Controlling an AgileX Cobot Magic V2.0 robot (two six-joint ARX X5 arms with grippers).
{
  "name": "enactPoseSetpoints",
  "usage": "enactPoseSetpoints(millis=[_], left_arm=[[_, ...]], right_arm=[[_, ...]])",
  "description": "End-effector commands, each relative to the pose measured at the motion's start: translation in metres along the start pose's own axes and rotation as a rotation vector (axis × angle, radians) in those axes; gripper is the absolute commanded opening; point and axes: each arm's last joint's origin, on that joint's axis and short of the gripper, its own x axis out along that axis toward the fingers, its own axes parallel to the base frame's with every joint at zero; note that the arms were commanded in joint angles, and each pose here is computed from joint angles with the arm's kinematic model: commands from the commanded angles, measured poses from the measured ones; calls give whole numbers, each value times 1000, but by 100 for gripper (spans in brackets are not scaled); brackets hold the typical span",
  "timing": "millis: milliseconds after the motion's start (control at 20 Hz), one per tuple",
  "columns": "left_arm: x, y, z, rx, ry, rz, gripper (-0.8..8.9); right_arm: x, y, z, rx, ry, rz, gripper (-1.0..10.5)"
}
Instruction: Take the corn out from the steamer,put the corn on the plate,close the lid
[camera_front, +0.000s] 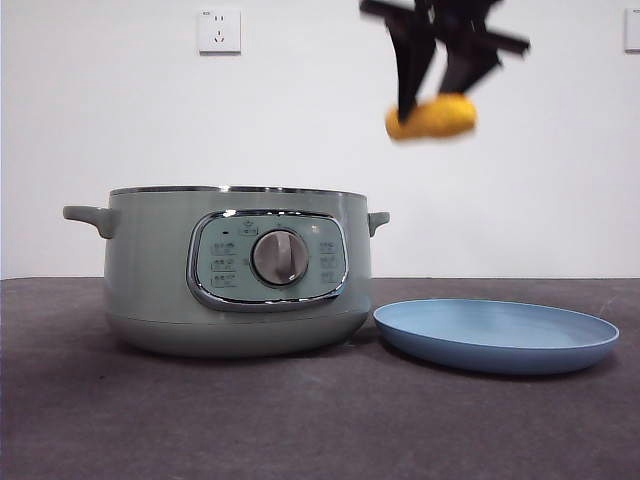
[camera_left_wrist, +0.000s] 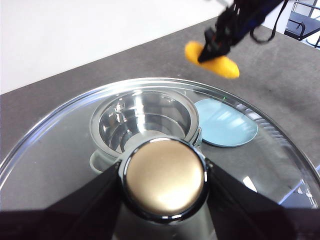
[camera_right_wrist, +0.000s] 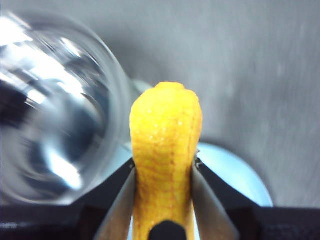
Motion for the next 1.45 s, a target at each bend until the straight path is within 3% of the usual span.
enactPoseSetpoints(millis=[50, 300, 600, 900, 1050, 1250, 1450], left_arm=[[-7, -1, 6, 9, -73, 1, -9], [-7, -1, 6, 9, -73, 1, -8], [-7, -1, 6, 8, -74, 1, -8], [-4, 0, 7, 7, -67, 1, -8], [4, 1, 10, 4, -46, -2, -8], [17, 4, 17, 2, -37, -6, -8], [28, 6, 23, 3, -36, -9, -8]], right_arm=[[32, -5, -22, 27, 60, -10, -13], [86, -15, -72, 117, 97, -3, -13], [119, -31, -120, 193, 99, -28, -13], [125, -54, -137, 257, 114, -66, -12], [125, -56, -139, 262, 137, -64, 26], [125, -51, -138, 260, 143, 85, 551], [109, -50, -131, 254, 96, 83, 555]])
